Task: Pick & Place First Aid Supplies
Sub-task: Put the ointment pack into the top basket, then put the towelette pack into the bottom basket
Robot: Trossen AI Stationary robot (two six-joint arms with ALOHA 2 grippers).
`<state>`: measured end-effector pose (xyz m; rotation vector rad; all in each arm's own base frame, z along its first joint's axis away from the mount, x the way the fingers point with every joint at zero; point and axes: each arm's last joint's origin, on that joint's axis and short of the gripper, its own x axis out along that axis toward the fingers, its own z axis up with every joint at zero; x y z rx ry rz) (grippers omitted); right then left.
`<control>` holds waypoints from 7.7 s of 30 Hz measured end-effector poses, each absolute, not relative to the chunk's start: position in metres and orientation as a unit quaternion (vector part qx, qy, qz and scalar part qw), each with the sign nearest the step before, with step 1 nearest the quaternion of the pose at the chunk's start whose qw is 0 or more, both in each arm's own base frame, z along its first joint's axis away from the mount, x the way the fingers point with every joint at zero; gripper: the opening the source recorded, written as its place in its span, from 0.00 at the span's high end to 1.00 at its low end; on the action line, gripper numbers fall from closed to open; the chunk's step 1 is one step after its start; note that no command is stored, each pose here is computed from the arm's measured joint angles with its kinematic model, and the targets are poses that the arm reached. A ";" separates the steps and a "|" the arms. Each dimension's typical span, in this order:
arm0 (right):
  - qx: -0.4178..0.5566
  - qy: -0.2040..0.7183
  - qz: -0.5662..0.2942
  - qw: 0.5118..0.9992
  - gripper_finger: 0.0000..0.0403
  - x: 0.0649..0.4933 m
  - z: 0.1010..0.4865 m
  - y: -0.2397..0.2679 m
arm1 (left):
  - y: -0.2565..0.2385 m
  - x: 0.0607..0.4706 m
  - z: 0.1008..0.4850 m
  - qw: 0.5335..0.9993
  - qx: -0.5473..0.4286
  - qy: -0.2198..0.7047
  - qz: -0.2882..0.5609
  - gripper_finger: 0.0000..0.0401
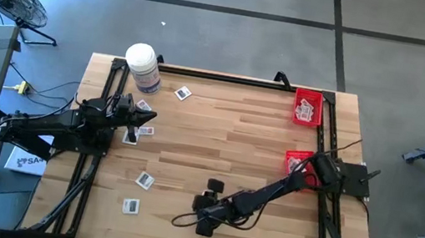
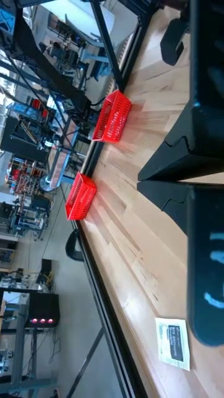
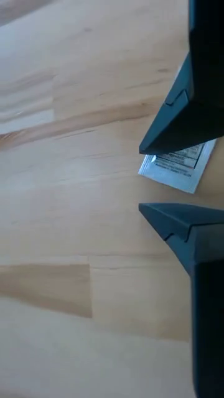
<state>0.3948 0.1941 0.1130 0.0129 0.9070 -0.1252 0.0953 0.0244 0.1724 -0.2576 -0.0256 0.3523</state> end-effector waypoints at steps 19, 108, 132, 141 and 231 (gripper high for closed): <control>0.013 0.448 -0.032 0.893 0.97 0.381 0.087 0.180 | 0.024 0.095 0.172 0.976 -0.128 -0.013 0.175 1.00; 0.112 0.281 -0.573 0.762 0.81 0.159 0.180 -0.162 | 0.024 0.095 0.172 0.976 -0.128 -0.013 0.175 1.00; 0.074 0.309 -0.214 0.924 0.81 0.399 0.224 -0.116 | 0.024 0.095 0.172 0.976 -0.128 -0.013 0.175 1.00; 0.057 0.341 -0.190 0.919 0.81 0.467 0.199 -0.107 | 0.024 0.095 0.172 0.976 -0.128 -0.013 0.174 1.00; -0.064 0.206 -0.020 0.976 1.00 0.426 0.238 -0.126 | 0.085 0.191 0.138 0.891 -0.130 0.149 0.410 0.72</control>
